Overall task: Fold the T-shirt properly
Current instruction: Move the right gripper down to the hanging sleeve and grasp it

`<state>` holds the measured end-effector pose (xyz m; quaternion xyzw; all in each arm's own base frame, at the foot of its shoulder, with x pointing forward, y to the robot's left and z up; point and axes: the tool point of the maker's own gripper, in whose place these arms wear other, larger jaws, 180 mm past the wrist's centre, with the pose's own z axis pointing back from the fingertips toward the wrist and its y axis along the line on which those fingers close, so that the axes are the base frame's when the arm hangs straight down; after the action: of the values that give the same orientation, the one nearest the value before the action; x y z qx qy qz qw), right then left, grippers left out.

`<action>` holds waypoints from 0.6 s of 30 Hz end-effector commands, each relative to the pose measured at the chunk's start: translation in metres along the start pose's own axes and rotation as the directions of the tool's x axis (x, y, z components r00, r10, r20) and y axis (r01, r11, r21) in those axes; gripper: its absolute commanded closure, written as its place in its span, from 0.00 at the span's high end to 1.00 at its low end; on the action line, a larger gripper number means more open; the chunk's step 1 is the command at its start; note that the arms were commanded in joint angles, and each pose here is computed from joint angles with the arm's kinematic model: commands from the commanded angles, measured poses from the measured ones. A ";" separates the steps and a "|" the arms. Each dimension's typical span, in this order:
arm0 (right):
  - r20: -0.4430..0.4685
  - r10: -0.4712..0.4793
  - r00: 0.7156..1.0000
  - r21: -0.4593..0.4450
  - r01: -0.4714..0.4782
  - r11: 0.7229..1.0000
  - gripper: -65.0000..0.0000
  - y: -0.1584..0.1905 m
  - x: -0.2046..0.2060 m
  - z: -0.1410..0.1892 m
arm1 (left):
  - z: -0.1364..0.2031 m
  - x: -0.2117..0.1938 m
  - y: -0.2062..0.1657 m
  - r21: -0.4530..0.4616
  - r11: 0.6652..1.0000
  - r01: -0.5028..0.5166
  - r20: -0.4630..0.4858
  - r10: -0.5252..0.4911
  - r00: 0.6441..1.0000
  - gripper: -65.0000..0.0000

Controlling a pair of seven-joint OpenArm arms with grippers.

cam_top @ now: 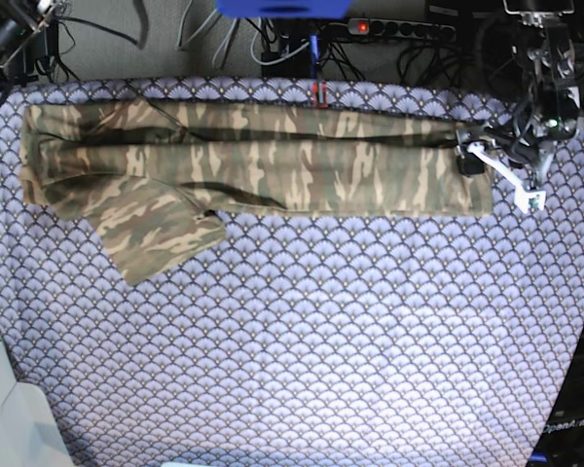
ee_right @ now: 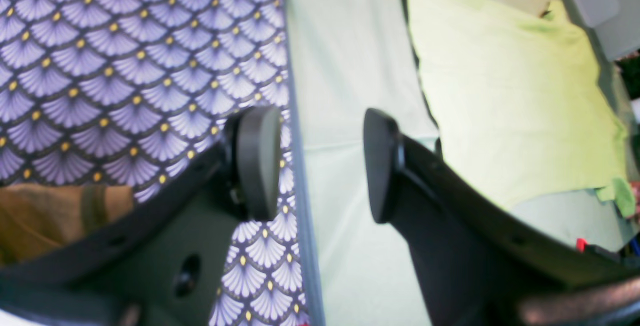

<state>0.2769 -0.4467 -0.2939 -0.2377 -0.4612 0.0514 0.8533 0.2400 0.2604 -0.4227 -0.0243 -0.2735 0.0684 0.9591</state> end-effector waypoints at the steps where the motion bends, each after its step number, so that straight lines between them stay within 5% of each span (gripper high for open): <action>1: 0.065 0.012 0.998 -0.026 -0.010 1.000 0.43 -0.012 0.024 0.000 | 0.004 0.013 0.001 -0.003 1.000 0.012 0.037 -0.012 0.999 0.86; 18: -0.015 0.131 0.991 0.159 -0.127 0.979 0.43 0.072 0.073 -0.039 | 0.003 0.013 -0.001 -0.007 1.000 0.014 0.034 -0.014 0.999 0.86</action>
<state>0.3505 -0.3703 -0.3096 -0.1875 -0.4026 0.1409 0.8848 0.2410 0.2585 -0.4229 -0.0256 -0.2736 0.0661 0.9592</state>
